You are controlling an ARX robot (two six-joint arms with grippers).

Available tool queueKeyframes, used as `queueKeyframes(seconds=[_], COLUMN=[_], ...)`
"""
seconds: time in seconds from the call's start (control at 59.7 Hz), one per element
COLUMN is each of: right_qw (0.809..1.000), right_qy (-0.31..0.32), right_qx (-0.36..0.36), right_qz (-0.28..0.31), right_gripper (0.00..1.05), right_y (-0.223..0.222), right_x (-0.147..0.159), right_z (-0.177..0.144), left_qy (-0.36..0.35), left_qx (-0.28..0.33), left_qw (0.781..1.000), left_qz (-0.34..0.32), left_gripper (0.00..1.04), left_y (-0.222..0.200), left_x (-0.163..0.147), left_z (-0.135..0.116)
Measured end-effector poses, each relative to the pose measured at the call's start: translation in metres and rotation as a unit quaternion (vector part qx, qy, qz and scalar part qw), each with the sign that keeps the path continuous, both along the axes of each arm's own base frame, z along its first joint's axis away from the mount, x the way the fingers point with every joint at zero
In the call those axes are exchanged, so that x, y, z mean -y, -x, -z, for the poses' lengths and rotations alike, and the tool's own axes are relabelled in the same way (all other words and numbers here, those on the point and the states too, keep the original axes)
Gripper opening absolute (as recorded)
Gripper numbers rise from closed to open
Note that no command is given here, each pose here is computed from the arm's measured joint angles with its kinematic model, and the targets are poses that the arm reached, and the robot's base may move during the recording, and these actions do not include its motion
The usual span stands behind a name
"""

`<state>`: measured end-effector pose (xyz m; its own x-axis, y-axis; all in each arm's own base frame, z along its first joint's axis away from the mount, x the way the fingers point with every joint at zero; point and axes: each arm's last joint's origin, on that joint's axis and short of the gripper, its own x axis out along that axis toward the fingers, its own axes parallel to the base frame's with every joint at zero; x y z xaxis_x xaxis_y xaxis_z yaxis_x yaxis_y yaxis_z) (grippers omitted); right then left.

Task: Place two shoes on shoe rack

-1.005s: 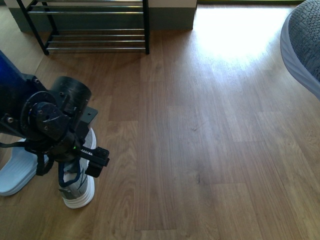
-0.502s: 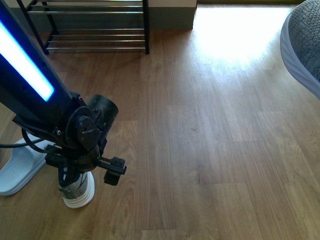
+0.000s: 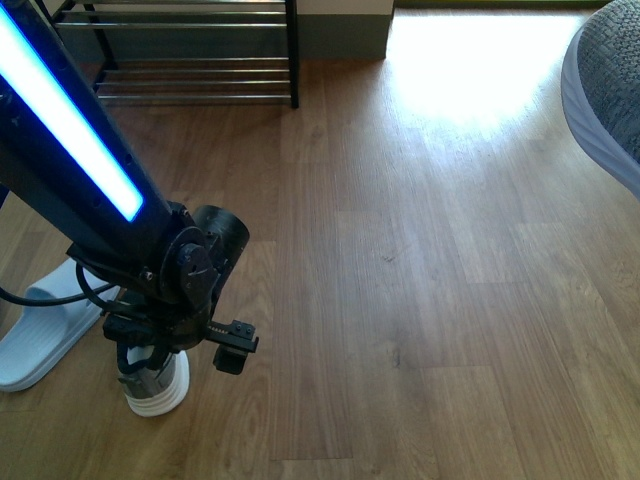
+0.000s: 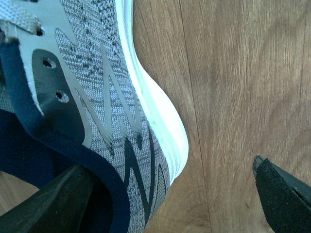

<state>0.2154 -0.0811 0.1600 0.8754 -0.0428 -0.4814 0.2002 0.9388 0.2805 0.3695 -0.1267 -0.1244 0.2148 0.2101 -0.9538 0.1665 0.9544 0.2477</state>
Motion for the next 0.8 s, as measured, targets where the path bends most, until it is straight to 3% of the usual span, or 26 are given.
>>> queueKeyframes(seconds=[0.301,0.804], right_qw=[1.0,1.0], right_qy=[0.0,0.0], right_qx=[0.0,0.0], right_qz=[0.0,0.0], right_gripper=[0.01,0.01], right_y=[0.0,0.0], right_x=[0.0,0.0], right_z=[0.0,0.0], left_qy=[-0.026,-0.044], left_qx=[-0.011,-0.02], left_qw=[0.999,0.999], left_qz=[-0.015,-0.019], left_gripper=[0.95,0.95], left_y=[0.004,0.011], left_x=[0.01,0.016], left_z=[0.018,0.02])
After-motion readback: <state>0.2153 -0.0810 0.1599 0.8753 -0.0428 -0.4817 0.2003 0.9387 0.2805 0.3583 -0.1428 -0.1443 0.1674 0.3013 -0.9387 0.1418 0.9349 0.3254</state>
